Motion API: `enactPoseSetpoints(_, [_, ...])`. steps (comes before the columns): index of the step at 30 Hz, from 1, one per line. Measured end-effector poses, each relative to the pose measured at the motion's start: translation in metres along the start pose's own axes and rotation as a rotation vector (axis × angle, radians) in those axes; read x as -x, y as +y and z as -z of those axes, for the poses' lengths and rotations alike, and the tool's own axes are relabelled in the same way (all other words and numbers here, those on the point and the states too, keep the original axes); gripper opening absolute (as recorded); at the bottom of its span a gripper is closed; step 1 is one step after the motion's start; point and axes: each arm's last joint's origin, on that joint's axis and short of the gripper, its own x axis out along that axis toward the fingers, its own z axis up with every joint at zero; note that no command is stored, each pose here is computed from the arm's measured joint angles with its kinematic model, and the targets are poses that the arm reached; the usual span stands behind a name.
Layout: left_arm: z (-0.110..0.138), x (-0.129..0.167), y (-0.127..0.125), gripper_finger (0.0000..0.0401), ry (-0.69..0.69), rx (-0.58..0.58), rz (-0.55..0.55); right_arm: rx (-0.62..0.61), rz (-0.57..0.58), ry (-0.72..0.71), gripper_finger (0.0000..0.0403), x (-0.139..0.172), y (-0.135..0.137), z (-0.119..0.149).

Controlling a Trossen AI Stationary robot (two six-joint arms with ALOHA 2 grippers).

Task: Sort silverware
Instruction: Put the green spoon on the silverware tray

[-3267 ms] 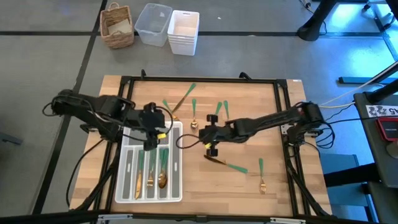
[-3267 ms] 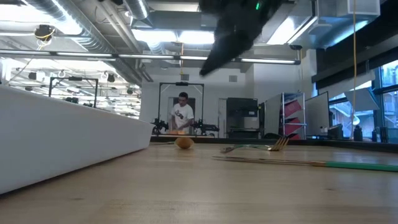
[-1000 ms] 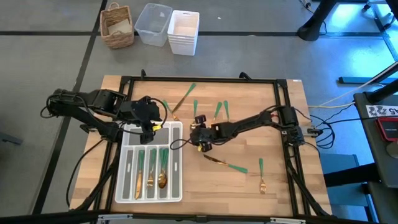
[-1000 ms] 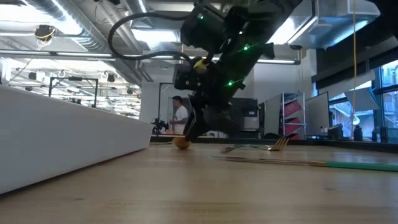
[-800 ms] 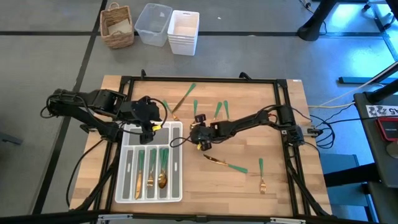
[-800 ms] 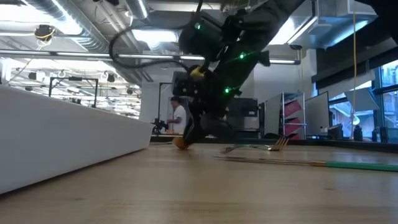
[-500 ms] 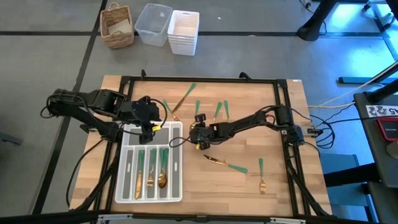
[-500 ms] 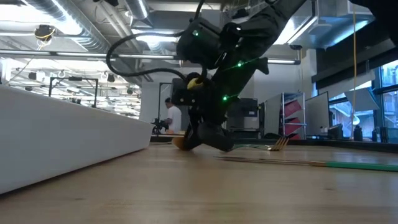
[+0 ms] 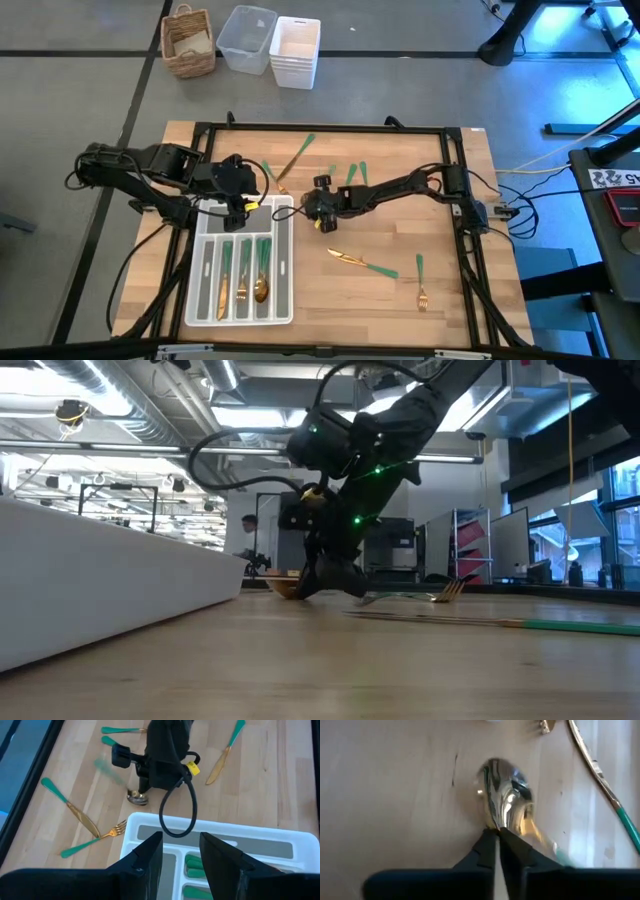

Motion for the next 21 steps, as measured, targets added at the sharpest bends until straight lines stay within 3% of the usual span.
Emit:
enactPoseSetpoints(14, [0.000, 0.000, 0.000, 0.0122, 0.000, 0.027, 0.000, 0.000, 0.022, 0.011, 0.0005, 0.000, 0.001, 0.000])
enactPoseSetpoints(21, [0.010, -0.015, -0.001, 0.0122, 0.057, 0.042, -0.019, -0.006, 0.039, -0.001, 0.0013, 0.002, -0.003, -0.007])
